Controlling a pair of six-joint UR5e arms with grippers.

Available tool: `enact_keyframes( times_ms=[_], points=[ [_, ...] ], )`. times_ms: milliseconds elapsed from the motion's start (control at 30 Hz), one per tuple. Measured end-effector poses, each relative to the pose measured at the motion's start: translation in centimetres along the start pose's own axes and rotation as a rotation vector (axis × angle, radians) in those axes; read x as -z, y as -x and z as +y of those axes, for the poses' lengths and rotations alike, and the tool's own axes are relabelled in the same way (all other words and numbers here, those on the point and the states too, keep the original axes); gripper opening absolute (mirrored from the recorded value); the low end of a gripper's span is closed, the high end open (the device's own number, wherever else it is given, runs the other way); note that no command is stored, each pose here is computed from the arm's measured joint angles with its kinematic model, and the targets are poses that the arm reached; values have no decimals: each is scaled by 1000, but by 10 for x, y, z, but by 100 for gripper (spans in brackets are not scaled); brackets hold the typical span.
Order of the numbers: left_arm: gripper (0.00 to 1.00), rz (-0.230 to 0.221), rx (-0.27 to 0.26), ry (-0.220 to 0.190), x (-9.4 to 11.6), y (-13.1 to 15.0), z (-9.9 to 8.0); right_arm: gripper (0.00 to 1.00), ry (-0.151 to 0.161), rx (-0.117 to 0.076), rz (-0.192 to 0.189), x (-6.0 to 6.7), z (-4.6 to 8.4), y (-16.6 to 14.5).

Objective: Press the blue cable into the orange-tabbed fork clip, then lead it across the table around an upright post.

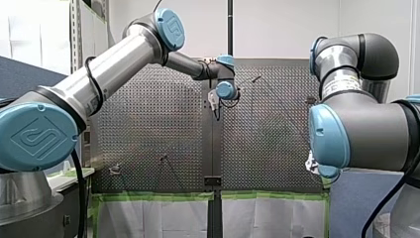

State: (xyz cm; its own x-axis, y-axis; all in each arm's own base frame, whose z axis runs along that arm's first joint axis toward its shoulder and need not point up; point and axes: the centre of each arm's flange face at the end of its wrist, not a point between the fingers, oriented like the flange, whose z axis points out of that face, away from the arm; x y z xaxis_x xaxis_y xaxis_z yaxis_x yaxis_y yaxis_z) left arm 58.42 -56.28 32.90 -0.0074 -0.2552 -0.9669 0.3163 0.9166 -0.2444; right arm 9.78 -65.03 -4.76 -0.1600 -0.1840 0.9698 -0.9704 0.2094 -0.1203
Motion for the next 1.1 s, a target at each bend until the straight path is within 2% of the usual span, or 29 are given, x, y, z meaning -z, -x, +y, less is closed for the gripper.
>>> enact_keyframes(
  times_ms=[133,400,500,800,1100],
  points=[
    [100,0,0,1,0,0,0,0,-7,-4,3,-4,6,19],
    [100,9,-10,3,1,-1,1,0,-43,-14,22,-19,5,41],
    [100,16,-19,6,1,-1,2,0,-65,-12,31,-25,4,50],
    [100,24,-30,10,1,-2,5,0,-148,16,62,-31,-3,64],
    [100,36,-34,15,2,-3,7,0,-228,27,56,-30,-13,66]
  ],
)
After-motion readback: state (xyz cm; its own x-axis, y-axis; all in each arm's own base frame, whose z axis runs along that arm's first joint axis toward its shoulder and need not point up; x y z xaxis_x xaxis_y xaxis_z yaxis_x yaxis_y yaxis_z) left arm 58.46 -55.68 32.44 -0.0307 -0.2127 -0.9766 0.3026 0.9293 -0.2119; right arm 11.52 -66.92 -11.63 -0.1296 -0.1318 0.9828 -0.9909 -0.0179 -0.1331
